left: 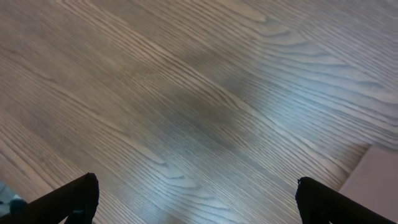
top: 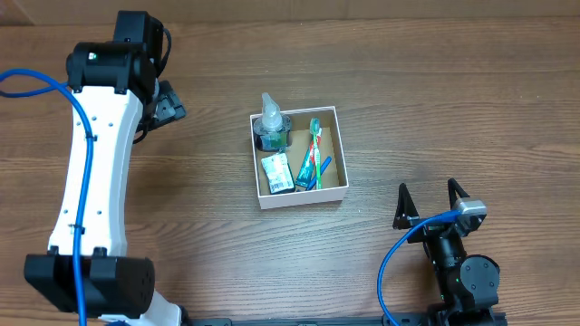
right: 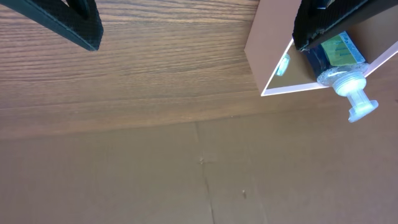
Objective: Pack container
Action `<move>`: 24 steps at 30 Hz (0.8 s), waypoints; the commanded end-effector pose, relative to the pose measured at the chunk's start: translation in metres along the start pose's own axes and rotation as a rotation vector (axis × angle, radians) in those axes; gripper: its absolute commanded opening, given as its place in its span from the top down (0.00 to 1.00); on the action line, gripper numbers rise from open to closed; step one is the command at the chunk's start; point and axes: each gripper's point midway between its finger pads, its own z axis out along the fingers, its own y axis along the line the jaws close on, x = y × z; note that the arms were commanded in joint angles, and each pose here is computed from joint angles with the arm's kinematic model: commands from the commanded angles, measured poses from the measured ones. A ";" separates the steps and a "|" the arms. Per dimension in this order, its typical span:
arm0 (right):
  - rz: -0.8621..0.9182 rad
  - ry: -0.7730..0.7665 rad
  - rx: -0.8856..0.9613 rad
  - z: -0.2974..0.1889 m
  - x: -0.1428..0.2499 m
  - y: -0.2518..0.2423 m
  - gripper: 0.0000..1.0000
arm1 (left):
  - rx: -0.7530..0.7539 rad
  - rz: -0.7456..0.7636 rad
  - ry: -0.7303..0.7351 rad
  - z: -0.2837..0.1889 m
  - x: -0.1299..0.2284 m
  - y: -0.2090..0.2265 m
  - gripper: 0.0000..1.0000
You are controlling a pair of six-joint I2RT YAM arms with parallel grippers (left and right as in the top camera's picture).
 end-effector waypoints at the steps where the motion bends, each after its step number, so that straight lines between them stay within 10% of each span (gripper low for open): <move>1: -0.007 -0.004 0.000 0.000 0.002 -0.001 0.00 | 0.082 -0.011 -0.133 -0.053 0.001 0.015 0.00; 24: -0.007 -0.004 0.000 0.000 0.002 -0.001 0.00 | 0.538 -0.316 -0.795 -0.256 0.121 0.195 0.00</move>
